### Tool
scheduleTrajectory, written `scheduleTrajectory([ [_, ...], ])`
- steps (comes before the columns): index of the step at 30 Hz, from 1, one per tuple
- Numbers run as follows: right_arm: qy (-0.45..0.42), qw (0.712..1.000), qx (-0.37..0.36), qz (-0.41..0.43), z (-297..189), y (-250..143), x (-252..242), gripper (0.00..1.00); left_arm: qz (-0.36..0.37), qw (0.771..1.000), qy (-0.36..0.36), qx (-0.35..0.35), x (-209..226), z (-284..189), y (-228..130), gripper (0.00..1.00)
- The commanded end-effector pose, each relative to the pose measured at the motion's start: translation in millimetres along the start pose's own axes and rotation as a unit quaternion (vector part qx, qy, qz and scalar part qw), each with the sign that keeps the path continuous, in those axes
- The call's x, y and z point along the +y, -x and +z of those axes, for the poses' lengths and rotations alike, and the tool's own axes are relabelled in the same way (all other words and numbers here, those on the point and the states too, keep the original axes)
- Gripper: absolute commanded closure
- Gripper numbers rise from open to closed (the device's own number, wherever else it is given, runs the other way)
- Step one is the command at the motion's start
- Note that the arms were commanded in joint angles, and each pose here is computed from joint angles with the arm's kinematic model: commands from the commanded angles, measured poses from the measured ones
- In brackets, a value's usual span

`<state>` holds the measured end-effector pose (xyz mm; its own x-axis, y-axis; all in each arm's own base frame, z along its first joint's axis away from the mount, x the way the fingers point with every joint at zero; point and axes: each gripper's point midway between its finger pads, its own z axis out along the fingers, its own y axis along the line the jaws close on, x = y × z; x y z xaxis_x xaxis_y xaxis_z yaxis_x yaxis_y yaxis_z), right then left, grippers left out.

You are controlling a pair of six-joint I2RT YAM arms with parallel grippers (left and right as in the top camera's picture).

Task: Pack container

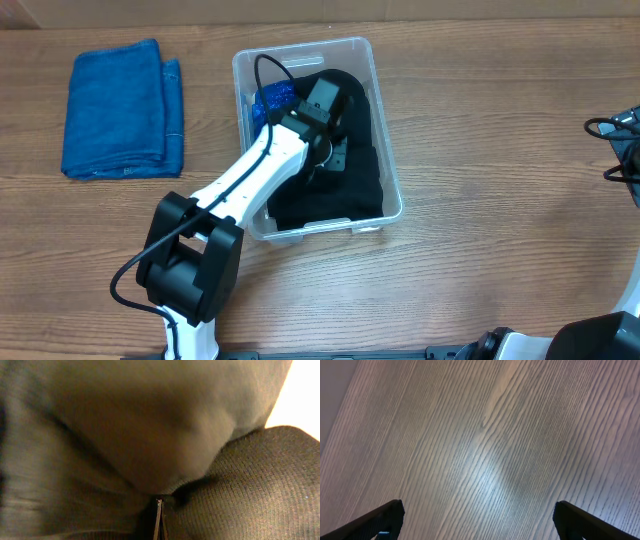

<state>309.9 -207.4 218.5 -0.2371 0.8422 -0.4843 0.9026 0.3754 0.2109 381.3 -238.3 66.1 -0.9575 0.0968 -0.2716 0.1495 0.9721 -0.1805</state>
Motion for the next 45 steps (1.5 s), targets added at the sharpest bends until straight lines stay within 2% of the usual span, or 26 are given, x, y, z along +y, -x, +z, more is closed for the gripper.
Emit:
scheduleTrajectory([
  [1,0.000,1.000,0.000,0.005,1,0,-1,0.00,0.014,1.000,-0.008,0.025,-10,9,-23,0.96],
  [7,0.000,1.000,0.000,0.005,1,0,-1,0.00,0.023,0.999,0.012,0.019,-6,15,-27,0.96],
  [12,0.000,1.000,0.000,0.005,1,0,-1,0.00,0.035,0.999,0.004,-0.021,-10,1,2,0.96],
  [17,0.000,1.000,0.000,0.005,1,0,-1,0.00,0.055,0.996,-0.009,-0.068,-26,-36,41,0.96],
  [21,0.000,1.000,0.000,0.005,1,0,-1,0.00,0.059,0.994,-0.033,-0.092,-42,-59,58,0.96],
  [25,0.000,1.000,0.000,0.005,1,0,-1,0.00,0.063,0.993,-0.065,-0.071,-57,-54,48,0.96],
  [36,0.000,1.000,0.000,0.005,1,0,-1,0.00,0.048,0.997,-0.061,0.015,-56,7,4,0.96],
  [45,0.000,1.000,0.000,0.005,1,0,-1,0.00,0.068,0.995,-0.068,0.032,-69,29,-8,0.96],
])
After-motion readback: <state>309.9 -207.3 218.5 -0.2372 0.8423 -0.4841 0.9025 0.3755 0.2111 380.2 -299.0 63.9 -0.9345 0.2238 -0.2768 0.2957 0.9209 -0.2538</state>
